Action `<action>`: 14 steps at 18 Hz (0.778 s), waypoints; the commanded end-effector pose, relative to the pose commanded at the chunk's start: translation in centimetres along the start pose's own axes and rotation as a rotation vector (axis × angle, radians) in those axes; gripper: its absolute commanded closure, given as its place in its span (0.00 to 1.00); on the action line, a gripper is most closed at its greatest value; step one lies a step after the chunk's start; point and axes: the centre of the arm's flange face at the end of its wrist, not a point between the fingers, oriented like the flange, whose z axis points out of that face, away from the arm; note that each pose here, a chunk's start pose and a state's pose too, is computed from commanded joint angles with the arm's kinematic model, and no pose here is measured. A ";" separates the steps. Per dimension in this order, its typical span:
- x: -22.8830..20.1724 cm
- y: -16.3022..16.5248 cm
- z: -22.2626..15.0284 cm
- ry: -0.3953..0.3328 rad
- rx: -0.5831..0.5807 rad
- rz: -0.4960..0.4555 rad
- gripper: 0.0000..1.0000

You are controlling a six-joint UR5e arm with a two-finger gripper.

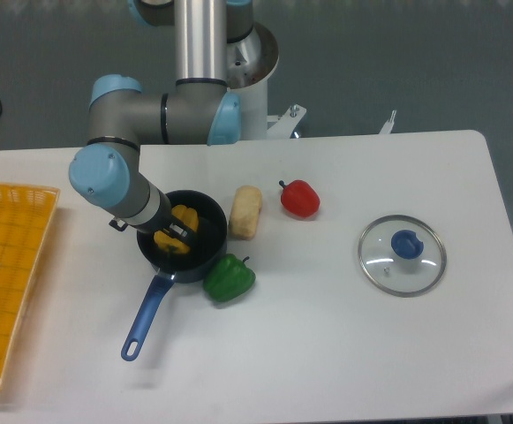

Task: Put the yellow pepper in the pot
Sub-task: 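Lower the yellow pepper into the saucepan and open the gripper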

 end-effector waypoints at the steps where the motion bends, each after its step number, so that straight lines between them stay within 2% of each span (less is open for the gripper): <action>1: 0.0 0.0 -0.1 -0.002 0.000 0.000 0.42; 3: 0.0 0.1 -0.1 -0.001 -0.001 0.002 0.39; 6: -0.1 0.1 -0.2 -0.005 0.002 -0.002 0.30; 14: 0.3 -0.1 0.0 -0.016 -0.012 0.009 0.28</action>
